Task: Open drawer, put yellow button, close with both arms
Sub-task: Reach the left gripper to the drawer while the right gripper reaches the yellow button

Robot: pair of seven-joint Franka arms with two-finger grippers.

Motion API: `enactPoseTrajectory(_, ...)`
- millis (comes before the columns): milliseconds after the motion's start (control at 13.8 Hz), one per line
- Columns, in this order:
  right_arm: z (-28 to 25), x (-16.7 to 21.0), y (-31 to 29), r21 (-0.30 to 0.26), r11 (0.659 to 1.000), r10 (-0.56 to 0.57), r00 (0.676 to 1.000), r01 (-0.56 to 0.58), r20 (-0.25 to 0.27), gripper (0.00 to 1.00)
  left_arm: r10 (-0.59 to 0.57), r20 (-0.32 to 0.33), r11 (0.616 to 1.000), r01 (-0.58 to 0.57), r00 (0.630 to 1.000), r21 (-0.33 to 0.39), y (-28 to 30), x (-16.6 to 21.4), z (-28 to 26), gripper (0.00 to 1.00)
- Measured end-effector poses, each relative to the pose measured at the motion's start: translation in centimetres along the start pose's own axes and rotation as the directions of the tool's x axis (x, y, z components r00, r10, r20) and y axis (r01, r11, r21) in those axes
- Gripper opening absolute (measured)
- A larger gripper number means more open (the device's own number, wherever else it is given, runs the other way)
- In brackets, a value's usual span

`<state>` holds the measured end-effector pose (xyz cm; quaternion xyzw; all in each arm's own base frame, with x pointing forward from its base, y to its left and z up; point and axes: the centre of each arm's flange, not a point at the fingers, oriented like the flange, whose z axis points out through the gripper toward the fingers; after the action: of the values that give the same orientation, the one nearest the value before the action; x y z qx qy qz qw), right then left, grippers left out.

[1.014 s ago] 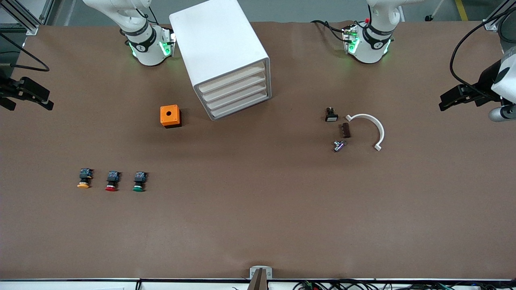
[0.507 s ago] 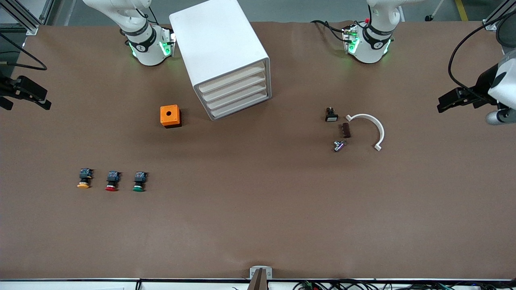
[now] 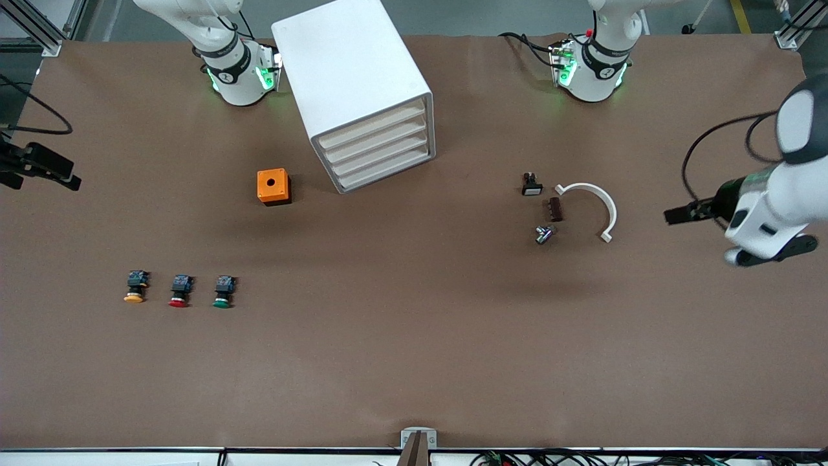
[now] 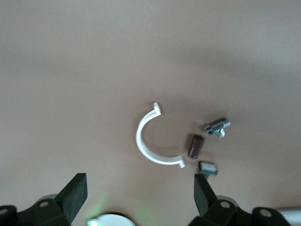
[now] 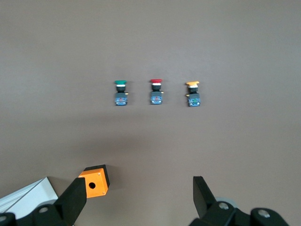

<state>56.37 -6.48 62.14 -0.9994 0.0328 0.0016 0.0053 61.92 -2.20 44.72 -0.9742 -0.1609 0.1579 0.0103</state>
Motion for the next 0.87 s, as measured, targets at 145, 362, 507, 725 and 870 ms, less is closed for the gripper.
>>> enactPoseTrajectory(145,0.9,0.3,1.5,0.002,1.000,0.024,0.999,-0.024,0.021,1.00,-0.125,0.056,0.992,0.124,0.991,0.022,3.3,2.4,4.4,1.00)
enactPoseTrajectory(362,4.9,1.7,2.7,-0.077,0.997,0.029,0.994,-0.021,0.105,1.00,-0.422,0.068,0.905,0.416,0.904,0.092,9.6,3.0,8.9,1.00)
enactPoseTrajectory(507,9.0,3.4,4.3,-0.107,0.994,0.043,0.989,-0.028,0.142,1.00,-0.590,0.057,0.803,0.578,0.806,0.143,12.4,2.6,11.4,1.00)
enactPoseTrajectory(725,15.5,5.9,8.5,-0.106,0.994,0.036,0.991,-0.023,0.127,1.00,-0.730,0.164,0.683,0.710,0.663,0.174,15.7,1.6,14.3,1.00)
enactPoseTrajectory(870,19.6,7.1,11.2,-0.100,0.995,0.003,0.993,0.009,0.119,1.00,-0.790,0.311,0.600,0.772,0.529,0.211,17.7,0.5,15.3,1.00)
